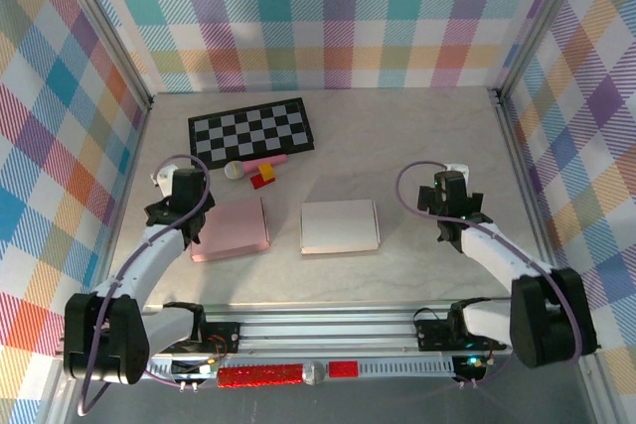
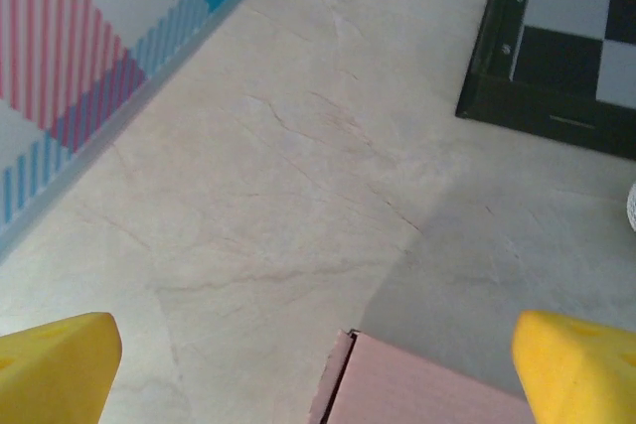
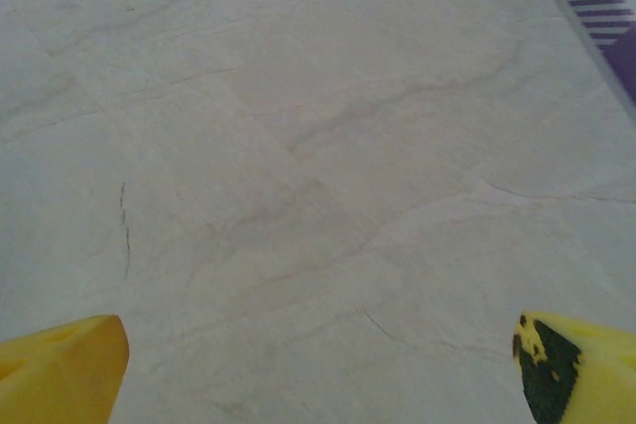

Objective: Fold the paper box

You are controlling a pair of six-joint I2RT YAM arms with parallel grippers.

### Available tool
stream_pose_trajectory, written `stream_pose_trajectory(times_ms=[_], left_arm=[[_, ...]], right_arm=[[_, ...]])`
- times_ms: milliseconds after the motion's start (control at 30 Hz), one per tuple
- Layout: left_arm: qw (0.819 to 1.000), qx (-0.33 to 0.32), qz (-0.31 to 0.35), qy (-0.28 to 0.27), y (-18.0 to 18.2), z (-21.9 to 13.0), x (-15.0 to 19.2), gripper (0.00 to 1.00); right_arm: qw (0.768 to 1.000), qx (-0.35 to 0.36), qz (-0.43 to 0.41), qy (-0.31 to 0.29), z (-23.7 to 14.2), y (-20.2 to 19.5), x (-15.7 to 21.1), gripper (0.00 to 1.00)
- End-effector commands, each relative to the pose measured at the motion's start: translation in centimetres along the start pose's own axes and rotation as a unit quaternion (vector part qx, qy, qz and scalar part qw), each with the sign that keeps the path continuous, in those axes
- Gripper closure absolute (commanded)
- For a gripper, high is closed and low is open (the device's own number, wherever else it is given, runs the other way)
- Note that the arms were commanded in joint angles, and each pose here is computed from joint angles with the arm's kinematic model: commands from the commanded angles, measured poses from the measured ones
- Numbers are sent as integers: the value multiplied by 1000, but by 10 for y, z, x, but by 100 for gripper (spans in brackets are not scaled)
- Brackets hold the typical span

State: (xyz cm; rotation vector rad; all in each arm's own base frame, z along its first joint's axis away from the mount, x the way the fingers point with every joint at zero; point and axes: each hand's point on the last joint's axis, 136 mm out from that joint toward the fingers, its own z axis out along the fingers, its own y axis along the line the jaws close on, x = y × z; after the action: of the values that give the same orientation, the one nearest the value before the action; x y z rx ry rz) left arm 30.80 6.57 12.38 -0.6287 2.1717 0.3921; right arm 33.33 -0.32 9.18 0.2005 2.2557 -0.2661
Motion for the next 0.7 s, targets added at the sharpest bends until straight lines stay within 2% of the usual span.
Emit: stream_pose_trajectory(times_ms=[0,200,367,567,667], left_arm=[[995,80,-10,-64,-27,10,-26,0],[991,112,5,-69,-40,38,-23,0],[988,136,-20,-71,-40,60,-15,0],[979,194,-5,-62,-61,64,-17,0],[973,214,-20,-88,-64,56,-21,0]], right_arm=[[998,-37,28,-51,17,11,-20,1],[990,-90,24,-103,28,24,-42,1],[985,-113,15,-133,36,22,-52,1],[978,-137,35,-151,41,20,-47,1],[975,-134,39,-170,37,17,-44,1]])
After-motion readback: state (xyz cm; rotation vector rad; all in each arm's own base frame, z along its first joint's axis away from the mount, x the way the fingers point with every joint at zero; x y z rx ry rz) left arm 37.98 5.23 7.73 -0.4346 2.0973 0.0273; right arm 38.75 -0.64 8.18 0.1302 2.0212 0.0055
